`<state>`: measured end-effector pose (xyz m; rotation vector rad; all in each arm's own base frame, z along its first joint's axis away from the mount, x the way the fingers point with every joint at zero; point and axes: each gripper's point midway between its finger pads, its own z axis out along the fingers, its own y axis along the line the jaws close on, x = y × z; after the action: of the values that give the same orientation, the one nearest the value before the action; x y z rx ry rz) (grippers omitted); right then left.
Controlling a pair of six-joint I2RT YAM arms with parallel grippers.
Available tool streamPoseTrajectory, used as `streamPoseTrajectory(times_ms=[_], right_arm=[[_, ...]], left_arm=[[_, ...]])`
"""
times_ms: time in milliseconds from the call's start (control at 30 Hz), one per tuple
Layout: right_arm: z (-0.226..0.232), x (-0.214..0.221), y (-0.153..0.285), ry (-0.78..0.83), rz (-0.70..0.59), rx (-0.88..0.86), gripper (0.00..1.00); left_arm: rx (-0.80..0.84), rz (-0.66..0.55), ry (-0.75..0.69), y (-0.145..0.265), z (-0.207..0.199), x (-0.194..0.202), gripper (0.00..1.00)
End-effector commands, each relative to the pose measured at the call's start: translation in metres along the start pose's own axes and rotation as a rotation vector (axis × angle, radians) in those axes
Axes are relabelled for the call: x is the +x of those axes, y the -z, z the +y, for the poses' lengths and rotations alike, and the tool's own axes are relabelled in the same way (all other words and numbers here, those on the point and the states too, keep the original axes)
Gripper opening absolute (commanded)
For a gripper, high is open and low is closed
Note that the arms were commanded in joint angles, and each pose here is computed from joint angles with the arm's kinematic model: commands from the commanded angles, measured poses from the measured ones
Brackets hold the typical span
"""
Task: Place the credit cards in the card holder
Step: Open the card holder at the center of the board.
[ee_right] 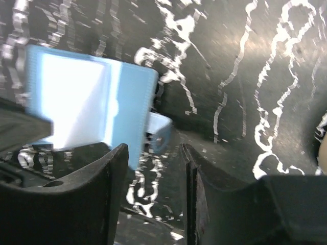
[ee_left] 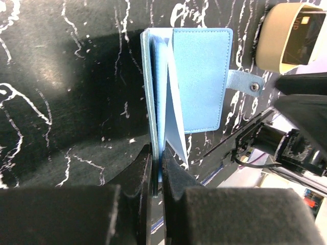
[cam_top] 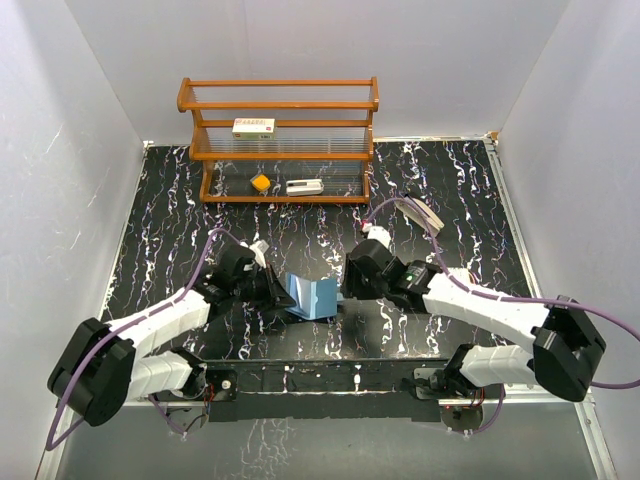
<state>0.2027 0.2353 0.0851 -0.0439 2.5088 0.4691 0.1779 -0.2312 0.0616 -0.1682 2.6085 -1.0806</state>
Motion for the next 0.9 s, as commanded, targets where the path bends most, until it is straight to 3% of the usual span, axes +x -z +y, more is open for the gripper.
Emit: streamPoseTrajectory(times_ms=[0, 367, 533, 700, 867], right_arm=[[0.045, -0.046, 0.037, -0.027, -0.077, -0.144, 0.45], [0.112, -0.044, 0.022, -0.069, -0.004, -0.424, 0.56], [0.113, -0.029, -0.007, -0.066, 0.050, -0.411, 0.55], [0.087, -0.008, -0.043, -0.029, 0.076, -0.300, 0.27], [0.072, 0.008, -0.058, 0.004, 0.100, -0.259, 0.20]], left_arm=[[-0.025, -0.012, -0.053, 0.010, -0.003, -0.003, 0.00], [-0.052, -0.004, -0.047, 0.011, 0.002, -0.002, 0.00], [-0.053, 0.001, -0.023, 0.011, 0.005, 0.003, 0.00], [-0.016, 0.001, 0.017, 0.012, -0.001, 0.005, 0.08], [0.096, 0.033, 0.059, 0.008, -0.014, 0.014, 0.20]])
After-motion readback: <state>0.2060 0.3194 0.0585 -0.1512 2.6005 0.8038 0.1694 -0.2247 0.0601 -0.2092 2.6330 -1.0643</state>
